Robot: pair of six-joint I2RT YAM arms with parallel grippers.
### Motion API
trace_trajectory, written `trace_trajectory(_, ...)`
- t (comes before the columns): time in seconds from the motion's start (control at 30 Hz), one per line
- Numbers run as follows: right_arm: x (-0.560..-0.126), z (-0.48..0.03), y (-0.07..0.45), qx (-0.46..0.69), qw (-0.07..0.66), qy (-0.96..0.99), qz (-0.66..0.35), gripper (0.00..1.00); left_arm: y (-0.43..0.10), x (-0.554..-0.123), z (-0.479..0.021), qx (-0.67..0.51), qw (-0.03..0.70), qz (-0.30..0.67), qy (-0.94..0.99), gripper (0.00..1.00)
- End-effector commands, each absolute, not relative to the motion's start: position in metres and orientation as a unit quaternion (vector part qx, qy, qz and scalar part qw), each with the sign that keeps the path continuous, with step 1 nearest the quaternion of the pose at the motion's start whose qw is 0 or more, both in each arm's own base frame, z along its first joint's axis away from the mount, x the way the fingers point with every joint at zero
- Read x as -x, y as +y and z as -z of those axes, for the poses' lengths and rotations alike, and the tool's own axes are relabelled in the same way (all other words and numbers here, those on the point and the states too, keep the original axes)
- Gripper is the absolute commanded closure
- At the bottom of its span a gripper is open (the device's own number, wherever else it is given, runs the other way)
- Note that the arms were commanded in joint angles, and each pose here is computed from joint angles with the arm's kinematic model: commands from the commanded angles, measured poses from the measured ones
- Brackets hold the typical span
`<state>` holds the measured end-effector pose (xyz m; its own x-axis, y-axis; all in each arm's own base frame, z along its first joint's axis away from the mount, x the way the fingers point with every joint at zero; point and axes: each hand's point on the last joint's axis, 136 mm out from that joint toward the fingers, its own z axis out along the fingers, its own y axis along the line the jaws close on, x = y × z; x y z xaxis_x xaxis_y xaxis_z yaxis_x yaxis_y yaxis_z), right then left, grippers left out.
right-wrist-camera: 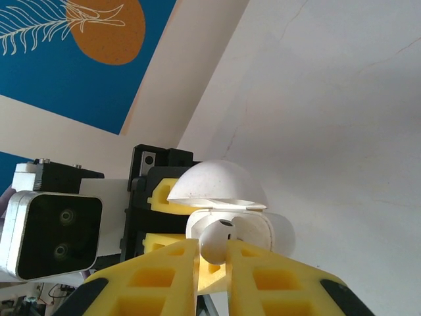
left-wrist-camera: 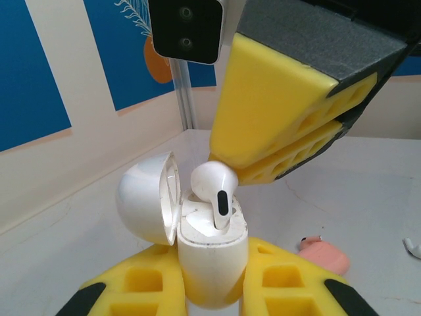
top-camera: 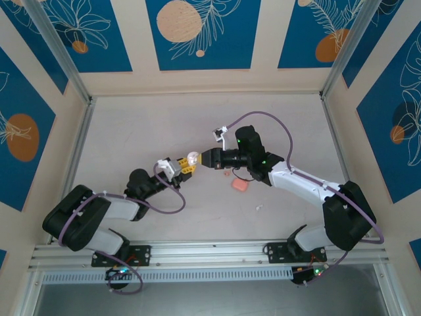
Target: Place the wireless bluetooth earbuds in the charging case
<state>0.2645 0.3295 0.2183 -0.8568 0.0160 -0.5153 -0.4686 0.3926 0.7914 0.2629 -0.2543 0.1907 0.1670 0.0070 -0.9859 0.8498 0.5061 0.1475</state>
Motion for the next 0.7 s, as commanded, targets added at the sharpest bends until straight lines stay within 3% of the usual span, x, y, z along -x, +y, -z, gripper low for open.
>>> trace_trajectory(0.0, -0.2672, -0.2305, 0.3353, 0.155, 0.235, 0.791, -0.543, 0.82, -0.2591, -0.2522, -0.2075, -0.394, 0.677, 0.33, 0.527, 0.86)
trace_trajectory(0.67, -0.2591, -0.2231, 0.3358, 0.197, 0.224, 0.796, -0.527, 0.84, -0.2597, -0.2497, -0.2082, -0.4, 0.677, 0.331, 0.522, 0.86)
